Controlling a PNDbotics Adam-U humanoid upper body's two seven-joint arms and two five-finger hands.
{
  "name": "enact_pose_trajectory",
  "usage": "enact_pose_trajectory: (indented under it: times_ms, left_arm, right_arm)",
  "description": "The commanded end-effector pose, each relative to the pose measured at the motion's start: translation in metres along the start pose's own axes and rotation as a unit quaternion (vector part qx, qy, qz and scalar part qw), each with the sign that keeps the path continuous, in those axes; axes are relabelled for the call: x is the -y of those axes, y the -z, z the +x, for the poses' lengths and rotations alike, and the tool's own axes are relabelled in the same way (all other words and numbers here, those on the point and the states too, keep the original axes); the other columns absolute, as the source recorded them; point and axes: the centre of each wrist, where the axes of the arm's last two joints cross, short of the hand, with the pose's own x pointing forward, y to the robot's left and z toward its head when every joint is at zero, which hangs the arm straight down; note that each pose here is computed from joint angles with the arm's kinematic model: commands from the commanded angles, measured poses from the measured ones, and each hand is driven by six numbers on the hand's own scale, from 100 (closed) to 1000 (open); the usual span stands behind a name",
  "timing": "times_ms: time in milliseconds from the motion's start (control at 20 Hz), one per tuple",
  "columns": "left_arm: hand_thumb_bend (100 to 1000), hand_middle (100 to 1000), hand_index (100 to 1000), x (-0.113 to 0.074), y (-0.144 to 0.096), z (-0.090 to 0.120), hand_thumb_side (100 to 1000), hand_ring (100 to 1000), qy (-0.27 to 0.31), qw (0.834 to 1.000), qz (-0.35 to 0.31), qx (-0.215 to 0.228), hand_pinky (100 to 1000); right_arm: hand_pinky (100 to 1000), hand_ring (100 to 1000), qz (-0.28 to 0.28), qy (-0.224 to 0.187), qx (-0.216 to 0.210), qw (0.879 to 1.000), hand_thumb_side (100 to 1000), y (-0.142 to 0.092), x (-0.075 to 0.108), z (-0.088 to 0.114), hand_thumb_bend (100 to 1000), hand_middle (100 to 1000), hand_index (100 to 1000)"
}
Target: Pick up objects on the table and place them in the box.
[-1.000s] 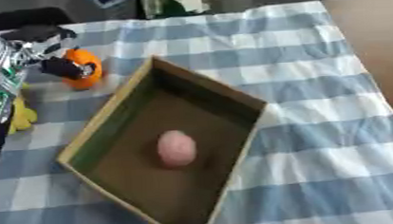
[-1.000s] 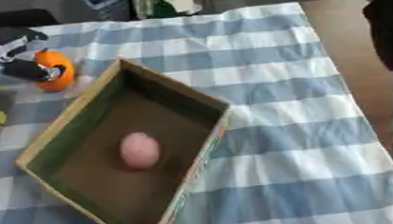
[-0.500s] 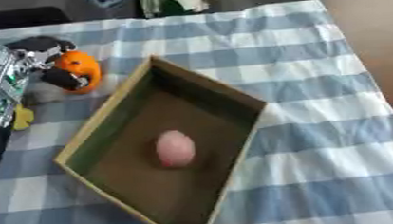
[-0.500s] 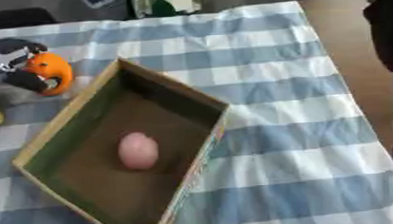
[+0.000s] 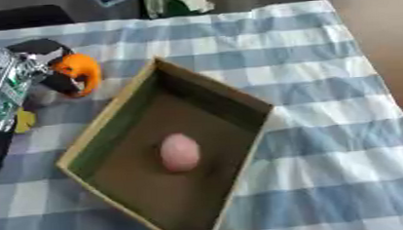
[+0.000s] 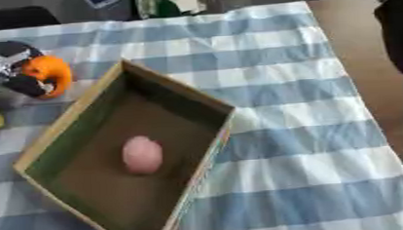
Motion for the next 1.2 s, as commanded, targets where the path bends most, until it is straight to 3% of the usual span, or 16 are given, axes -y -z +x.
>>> enact_pose_trajectory:
  times_ms: [50,550,850,1200]
  left_arm:
    - [100,702,784,-0.015,-0.009,0.0,230,792,-0.006,0.999,0.032,0.011,594]
    - [100,560,713,-0.039,-0.036,0.02,270,660,-0.002,0.993,0.101,0.065,469]
    - [100,531,688,-0.049,-0.051,0.029,289,611,0.017,0.985,0.15,0.082,427]
    - [100,526,683,-0.063,-0.081,0.05,295,593,0.061,0.968,0.195,0.147,405]
  right_arm:
    - [810,644,0.0,-0.012,0.003,1.0,621,0.002,0.005,0.005,100,509,771]
    - [812,642,-0.002,-0.01,-0.002,1.0,623,0.0,0.004,0.005,100,508,771]
    - [813,641,-0.005,-0.009,-0.005,1.0,624,-0.001,0.003,0.005,100,508,772]
    - [812,640,-0.008,-0.005,-0.007,1.0,627,-0.002,0.003,0.004,100,507,772]
